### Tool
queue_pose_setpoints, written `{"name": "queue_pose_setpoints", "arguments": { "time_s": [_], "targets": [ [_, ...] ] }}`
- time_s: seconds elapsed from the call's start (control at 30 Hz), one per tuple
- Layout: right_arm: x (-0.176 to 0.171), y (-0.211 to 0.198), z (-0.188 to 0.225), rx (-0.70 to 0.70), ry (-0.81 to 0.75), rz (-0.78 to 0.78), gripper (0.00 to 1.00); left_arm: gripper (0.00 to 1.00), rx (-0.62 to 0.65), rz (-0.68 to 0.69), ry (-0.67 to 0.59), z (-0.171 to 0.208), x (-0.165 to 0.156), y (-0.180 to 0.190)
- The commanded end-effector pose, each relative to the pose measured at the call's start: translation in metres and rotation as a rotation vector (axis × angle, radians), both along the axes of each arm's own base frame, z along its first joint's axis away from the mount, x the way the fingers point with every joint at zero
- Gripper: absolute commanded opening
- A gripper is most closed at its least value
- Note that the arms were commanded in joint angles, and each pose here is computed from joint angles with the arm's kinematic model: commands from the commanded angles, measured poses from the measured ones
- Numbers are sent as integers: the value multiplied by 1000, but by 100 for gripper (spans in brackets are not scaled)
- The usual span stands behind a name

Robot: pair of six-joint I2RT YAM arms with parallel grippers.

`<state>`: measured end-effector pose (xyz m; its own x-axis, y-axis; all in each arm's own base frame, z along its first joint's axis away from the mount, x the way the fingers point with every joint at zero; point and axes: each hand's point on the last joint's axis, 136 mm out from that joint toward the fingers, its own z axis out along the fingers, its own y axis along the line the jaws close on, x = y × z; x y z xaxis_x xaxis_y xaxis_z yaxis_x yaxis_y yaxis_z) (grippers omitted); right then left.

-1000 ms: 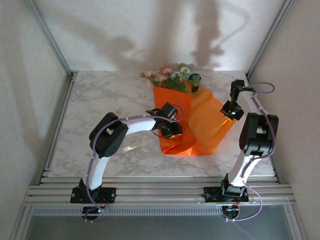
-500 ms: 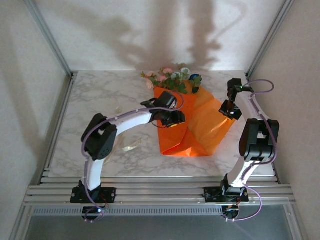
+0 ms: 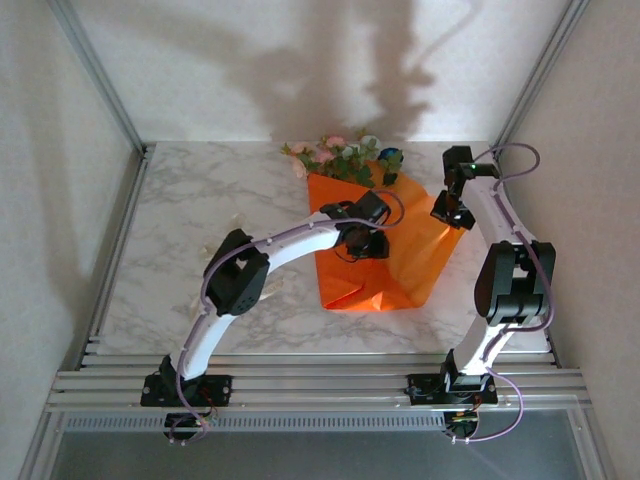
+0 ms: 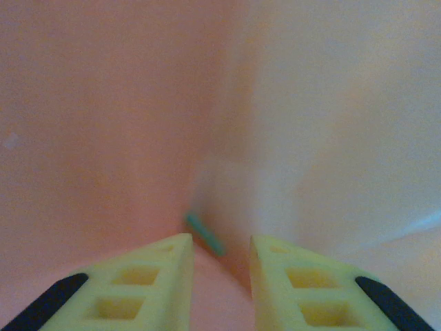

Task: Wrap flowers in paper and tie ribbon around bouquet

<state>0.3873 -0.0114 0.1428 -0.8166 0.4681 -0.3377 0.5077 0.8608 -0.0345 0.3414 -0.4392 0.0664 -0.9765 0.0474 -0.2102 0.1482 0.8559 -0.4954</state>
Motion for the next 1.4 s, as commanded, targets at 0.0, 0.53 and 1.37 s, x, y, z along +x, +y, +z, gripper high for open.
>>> {"name": "queue_pose_setpoints", "arguments": {
  "time_s": [0.0,0.53,1.37],
  "targets": [
    [-5,1,26,-39,-27,15,6,24,-173,-1,12,20,-6,-17],
    [-4,32,41,-73,-2,71,5,19,-46,-30,-92,-19,-16,-17],
    [-17,7,7,-94,74,31,5,13,-204,-454,60,9,-142,20]
  ]
}}
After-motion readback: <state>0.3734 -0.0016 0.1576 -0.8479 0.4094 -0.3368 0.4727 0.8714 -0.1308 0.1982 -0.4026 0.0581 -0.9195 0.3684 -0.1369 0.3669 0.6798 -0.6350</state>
